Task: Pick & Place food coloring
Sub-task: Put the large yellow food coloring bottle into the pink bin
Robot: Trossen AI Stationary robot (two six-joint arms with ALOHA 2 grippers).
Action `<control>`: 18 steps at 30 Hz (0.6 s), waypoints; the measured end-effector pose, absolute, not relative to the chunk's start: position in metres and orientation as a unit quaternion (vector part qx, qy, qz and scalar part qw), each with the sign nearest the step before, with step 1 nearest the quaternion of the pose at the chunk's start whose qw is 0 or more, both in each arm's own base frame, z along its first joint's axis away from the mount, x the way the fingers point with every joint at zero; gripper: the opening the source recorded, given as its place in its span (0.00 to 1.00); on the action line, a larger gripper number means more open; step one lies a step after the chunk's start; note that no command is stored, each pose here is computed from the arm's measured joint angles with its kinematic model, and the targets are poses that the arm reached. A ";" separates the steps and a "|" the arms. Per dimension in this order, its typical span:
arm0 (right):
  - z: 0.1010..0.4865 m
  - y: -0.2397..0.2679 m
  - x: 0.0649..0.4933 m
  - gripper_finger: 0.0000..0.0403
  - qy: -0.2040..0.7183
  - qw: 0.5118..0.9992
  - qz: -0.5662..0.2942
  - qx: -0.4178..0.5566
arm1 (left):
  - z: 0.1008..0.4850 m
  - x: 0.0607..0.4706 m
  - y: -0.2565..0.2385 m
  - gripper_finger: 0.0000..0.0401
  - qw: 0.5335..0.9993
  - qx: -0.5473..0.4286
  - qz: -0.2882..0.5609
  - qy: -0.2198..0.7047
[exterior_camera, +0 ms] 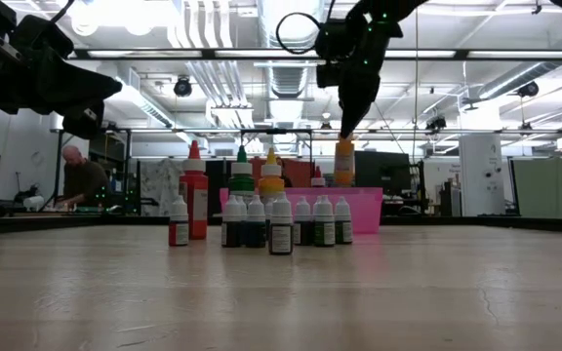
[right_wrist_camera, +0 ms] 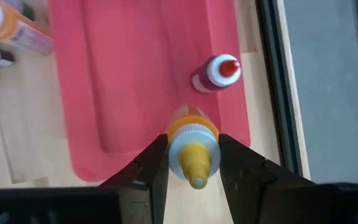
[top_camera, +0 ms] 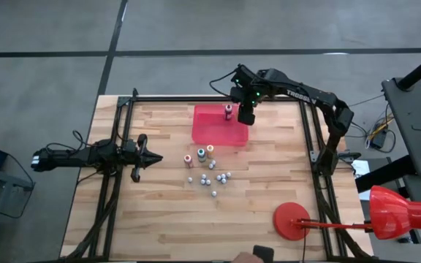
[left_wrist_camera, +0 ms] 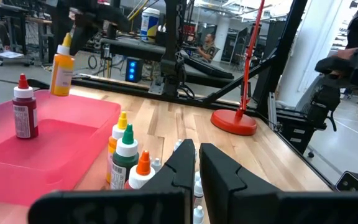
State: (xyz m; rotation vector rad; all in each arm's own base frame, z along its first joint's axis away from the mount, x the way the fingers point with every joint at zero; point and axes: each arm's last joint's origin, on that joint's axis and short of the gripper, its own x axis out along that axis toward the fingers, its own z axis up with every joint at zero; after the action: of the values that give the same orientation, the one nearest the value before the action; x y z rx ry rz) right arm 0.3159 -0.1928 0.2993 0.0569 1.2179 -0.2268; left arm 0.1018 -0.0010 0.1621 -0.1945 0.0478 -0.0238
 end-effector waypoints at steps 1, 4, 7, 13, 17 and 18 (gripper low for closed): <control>0.297 -0.194 0.315 0.27 0.571 0.813 -0.108 0.028 | 0.162 0.102 -0.001 0.00 0.995 -0.097 -0.012 0.024; 0.291 -0.198 0.313 0.27 0.574 0.811 -0.108 0.028 | 0.162 0.102 -0.001 0.00 0.995 -0.097 -0.012 0.024; 0.287 -0.203 0.313 0.27 0.579 0.807 -0.108 0.030 | 0.162 0.102 -0.001 0.00 0.995 -0.097 -0.012 0.024; 0.279 -0.212 0.314 0.27 0.588 0.802 -0.105 0.031 | 0.162 0.102 -0.001 0.00 0.995 -0.097 -0.012 0.024; 0.273 -0.218 0.314 0.27 0.593 0.798 -0.102 0.028 | 0.162 0.102 -0.001 0.00 0.995 -0.097 -0.012 0.024; 0.270 -0.220 0.314 0.27 0.596 0.796 -0.101 0.028 | 0.162 0.102 -0.001 0.00 0.995 -0.097 -0.012 0.024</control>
State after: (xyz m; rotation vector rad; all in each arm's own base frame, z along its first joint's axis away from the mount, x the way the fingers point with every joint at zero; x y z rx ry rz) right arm 0.3145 -0.2196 0.2701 0.0604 1.2796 -0.2163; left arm 0.1018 -0.0010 0.1622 -0.1947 0.0478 -0.0240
